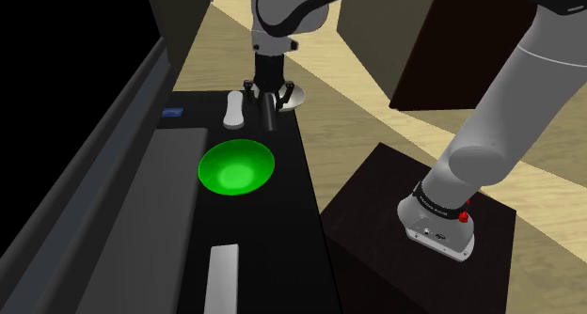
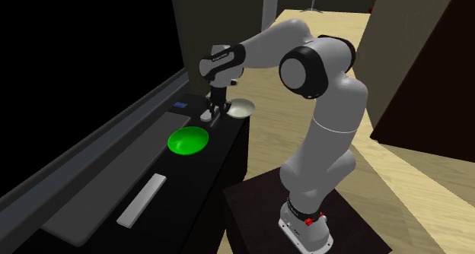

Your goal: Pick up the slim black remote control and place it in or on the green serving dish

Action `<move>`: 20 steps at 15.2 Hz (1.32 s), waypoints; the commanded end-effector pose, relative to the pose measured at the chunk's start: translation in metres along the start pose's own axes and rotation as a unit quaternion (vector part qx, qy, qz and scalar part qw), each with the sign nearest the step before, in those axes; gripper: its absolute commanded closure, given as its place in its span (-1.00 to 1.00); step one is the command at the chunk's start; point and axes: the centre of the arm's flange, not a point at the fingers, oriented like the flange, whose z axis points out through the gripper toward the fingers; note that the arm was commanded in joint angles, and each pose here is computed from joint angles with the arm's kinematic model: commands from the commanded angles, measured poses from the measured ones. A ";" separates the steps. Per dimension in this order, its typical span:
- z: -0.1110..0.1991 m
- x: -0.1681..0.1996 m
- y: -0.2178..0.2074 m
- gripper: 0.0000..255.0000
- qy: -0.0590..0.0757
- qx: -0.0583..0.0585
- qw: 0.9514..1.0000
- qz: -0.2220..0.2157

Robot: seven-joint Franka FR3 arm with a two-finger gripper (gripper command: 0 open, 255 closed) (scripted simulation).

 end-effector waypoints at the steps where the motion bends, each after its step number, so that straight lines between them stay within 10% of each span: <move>1: -0.010 -0.003 -0.002 1.00 0.000 0.000 1.000 0.000; 20: 0.044 -0.150 -0.090 1.00 0.000 0.000 1.000 0.000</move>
